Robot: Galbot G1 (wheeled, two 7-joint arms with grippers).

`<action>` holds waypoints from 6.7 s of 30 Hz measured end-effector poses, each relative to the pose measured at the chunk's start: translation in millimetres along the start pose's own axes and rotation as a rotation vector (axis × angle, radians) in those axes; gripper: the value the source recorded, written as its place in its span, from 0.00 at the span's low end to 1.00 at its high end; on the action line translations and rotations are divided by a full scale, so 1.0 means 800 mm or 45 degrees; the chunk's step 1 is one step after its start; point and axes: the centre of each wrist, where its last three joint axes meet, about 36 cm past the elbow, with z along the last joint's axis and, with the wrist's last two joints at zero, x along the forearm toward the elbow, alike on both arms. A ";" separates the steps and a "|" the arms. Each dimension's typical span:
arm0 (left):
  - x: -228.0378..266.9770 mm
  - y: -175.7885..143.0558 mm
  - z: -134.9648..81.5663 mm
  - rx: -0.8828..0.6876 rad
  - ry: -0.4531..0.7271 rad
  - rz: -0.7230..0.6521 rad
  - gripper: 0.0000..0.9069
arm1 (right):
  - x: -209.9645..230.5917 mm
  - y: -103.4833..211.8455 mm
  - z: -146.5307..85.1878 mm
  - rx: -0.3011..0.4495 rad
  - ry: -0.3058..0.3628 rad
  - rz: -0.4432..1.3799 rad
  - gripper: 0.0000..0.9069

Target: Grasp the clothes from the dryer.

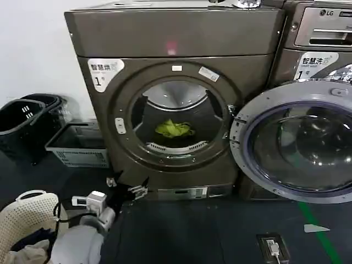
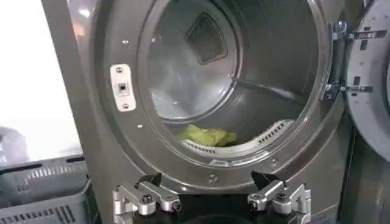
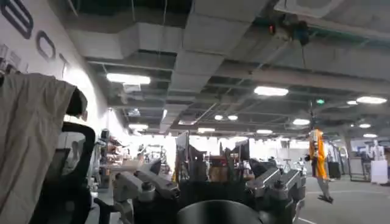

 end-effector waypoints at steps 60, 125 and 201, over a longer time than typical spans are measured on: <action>-0.002 0.002 0.000 0.019 -0.003 -0.046 1.00 | 0.000 -0.015 0.010 -0.082 -0.037 0.049 1.00; -0.017 -0.002 0.010 0.027 0.035 -0.041 1.00 | 0.002 0.000 0.035 -0.068 -0.011 0.031 1.00; -0.261 0.107 0.006 -0.971 0.212 -0.023 1.00 | 0.017 0.060 0.051 -0.015 -0.038 -0.090 1.00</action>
